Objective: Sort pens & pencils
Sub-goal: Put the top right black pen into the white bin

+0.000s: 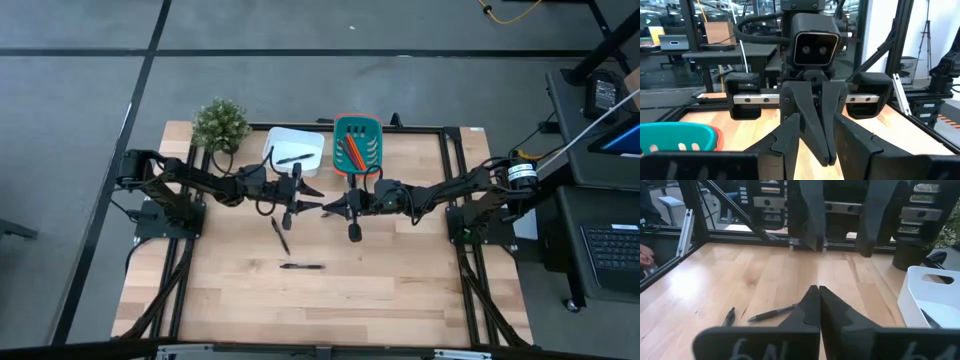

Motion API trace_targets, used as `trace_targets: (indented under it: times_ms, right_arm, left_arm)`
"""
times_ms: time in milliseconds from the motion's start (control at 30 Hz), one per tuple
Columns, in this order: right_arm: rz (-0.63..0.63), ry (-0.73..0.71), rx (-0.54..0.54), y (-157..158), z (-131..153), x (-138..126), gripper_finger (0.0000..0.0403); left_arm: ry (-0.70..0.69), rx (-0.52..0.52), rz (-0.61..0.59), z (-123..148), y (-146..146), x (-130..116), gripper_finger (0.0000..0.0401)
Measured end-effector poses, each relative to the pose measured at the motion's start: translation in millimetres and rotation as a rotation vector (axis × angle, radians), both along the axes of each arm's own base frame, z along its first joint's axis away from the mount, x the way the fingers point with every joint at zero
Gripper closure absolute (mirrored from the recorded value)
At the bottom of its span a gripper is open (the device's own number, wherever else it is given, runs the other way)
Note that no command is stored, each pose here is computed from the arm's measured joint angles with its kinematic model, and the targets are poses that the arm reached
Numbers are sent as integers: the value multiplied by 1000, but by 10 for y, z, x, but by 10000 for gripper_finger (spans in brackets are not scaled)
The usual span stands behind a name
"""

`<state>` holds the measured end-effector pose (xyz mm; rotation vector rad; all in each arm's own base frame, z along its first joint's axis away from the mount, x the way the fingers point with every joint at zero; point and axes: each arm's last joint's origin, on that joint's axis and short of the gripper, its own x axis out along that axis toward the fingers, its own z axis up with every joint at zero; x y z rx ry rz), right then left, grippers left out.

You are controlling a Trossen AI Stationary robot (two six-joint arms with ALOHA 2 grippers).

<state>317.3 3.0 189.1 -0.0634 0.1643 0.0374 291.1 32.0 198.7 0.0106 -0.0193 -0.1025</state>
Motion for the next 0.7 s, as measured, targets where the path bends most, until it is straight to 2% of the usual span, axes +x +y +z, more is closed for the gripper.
trace_targets:
  times_ms: [333,467,700]
  right_arm:
    - [2,12,7,-3,-11,-2,401]
    - [-2,29,9,-14,-27,-5,402]
    - [-33,21,-8,-44,61,-46,392]
  left_arm:
    - [42,-1,0,-41,0,0,289]
    - [75,30,0,-77,0,-2,289]
    - [224,-5,-1,-170,3,21,289]
